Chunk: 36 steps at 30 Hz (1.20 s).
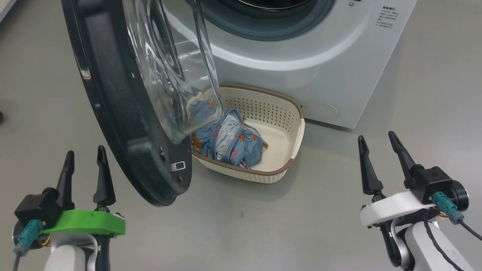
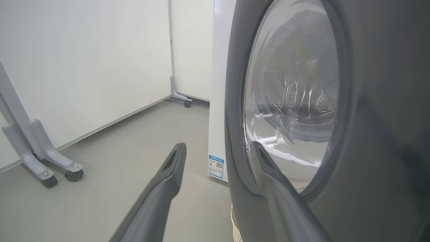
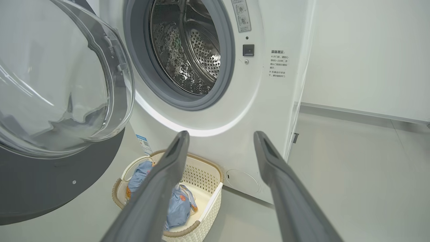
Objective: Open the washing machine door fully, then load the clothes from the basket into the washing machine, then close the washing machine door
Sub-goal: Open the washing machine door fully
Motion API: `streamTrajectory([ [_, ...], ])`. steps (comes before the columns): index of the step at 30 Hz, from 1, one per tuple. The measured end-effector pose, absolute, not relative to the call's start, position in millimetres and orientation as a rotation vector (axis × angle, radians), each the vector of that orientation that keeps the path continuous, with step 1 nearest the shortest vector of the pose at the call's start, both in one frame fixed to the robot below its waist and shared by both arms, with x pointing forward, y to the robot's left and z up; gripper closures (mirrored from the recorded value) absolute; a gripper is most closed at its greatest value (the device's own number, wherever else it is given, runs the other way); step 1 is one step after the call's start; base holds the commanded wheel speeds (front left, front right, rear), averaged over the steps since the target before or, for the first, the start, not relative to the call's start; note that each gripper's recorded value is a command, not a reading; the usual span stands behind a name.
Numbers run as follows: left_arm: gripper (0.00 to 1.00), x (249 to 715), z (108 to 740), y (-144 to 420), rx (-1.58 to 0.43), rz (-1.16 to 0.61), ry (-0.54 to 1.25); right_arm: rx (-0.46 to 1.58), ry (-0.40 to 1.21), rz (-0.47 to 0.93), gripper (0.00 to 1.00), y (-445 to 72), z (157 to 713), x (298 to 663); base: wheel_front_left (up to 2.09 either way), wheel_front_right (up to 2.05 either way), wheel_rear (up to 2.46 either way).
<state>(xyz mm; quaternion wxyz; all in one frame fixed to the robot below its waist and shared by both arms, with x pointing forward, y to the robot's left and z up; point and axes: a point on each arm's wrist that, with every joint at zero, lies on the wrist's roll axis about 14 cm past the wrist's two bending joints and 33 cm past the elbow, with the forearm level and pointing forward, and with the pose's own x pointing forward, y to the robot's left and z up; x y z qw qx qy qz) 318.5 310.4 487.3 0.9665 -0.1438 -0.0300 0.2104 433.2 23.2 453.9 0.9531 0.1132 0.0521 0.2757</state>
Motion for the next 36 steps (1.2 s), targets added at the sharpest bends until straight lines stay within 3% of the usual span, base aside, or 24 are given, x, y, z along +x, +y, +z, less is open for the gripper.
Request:
streamTrajectory([
  [14, 0.00, 319, 486, 308, -0.293, 0.420, -0.057, 0.222, 0.101, 0.515, 0.00, 13, 453, 432, 0.00, 0.00, 0.00],
  [15, 0.46, 319, 485, 308, -0.294, 0.420, -0.055, 0.224, 0.104, 0.514, 0.00, 13, 452, 431, 0.00, 0.00, 0.00],
  [16, 0.82, 319, 485, 308, -0.294, 0.420, -0.053, 0.226, 0.104, 0.514, 0.00, 14, 453, 431, 0.00, 0.00, 0.00],
  [17, 1.00, 318, 484, 308, -0.295, 0.420, -0.050, 0.227, 0.104, 0.513, 0.00, 14, 453, 431, 0.00, 0.00, 0.00],
  [36, 1.00, 321, 502, 311, -0.294, 0.416, -0.111, 0.225, 0.102, 0.504, 0.00, 12, 452, 429, 0.00, 0.00, 0.00],
])
